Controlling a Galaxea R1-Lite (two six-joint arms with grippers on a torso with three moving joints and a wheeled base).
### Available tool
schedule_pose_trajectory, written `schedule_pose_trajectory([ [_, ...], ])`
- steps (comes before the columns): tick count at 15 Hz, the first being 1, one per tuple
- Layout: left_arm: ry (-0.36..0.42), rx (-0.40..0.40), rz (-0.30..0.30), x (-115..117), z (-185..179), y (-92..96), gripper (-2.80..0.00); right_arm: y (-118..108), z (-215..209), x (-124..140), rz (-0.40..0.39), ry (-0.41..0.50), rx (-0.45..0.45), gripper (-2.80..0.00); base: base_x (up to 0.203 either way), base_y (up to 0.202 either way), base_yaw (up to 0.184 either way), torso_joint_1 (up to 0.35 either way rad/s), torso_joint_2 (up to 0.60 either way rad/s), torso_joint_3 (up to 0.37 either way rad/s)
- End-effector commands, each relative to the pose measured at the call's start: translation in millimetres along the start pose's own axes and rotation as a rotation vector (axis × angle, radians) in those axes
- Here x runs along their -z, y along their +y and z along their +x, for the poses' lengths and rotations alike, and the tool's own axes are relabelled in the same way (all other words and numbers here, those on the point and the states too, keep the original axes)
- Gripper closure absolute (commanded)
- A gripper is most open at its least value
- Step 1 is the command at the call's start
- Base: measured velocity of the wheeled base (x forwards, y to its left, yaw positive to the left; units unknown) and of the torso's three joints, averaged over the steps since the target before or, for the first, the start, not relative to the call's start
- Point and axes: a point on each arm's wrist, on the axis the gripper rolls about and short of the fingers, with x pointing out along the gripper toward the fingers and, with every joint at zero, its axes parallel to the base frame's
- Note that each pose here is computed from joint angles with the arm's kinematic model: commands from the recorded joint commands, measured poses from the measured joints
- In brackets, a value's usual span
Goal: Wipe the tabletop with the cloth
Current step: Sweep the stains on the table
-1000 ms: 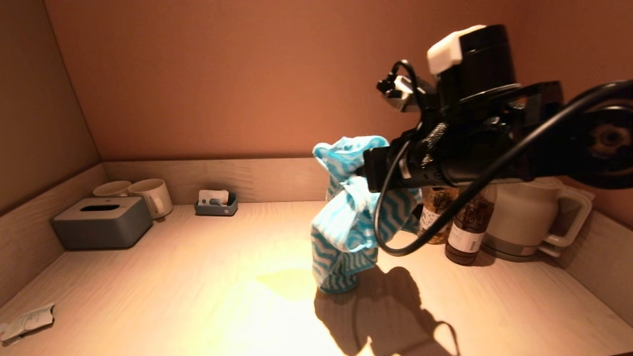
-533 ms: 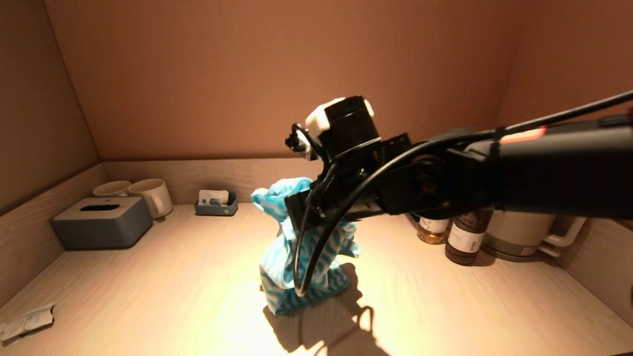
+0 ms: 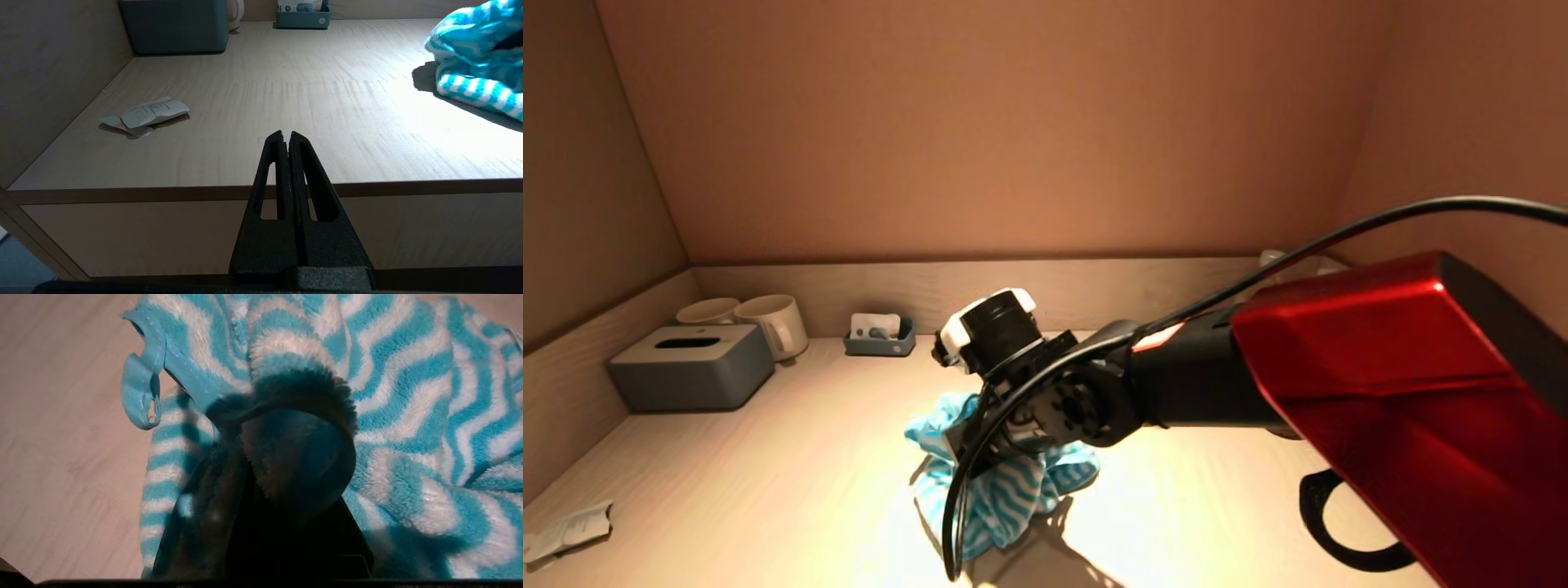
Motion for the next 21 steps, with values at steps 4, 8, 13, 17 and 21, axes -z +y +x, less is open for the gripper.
schedule_pose_trajectory([
  [4, 0.0, -0.002, 0.0, 0, 0, 0.0, 0.0, 18, 36, 21, -0.016, 0.088, -0.015, 0.0, 0.0, 0.0, 0.0, 0.0, 0.0, 0.0],
  [8, 0.0, 0.0, 0.0, 0, 0, 0.0, 0.0, 22, 54, 0, -0.016, 0.022, -0.003, 0.0, 0.0, 0.0, 0.0, 0.0, 0.0, 0.0],
  [13, 0.0, -0.002, 0.0, 0, 0, 0.0, 0.0, 17, 79, -5, -0.002, 0.019, 0.153, 0.0, 0.0, 0.0, 0.0, 0.0, 0.0, 0.0],
  [17, 0.0, 0.0, 0.0, 0, 0, 0.0, 0.0, -9, 56, 10, 0.056, 0.078, 0.234, 0.0, 0.0, 0.0, 0.0, 0.0, 0.0, 0.0],
  [21, 0.0, 0.0, 0.0, 0, 0, 0.0, 0.0, -40, 21, 28, 0.103, 0.115, 0.285, 0.0, 0.0, 0.0, 0.0, 0.0, 0.0, 0.0],
])
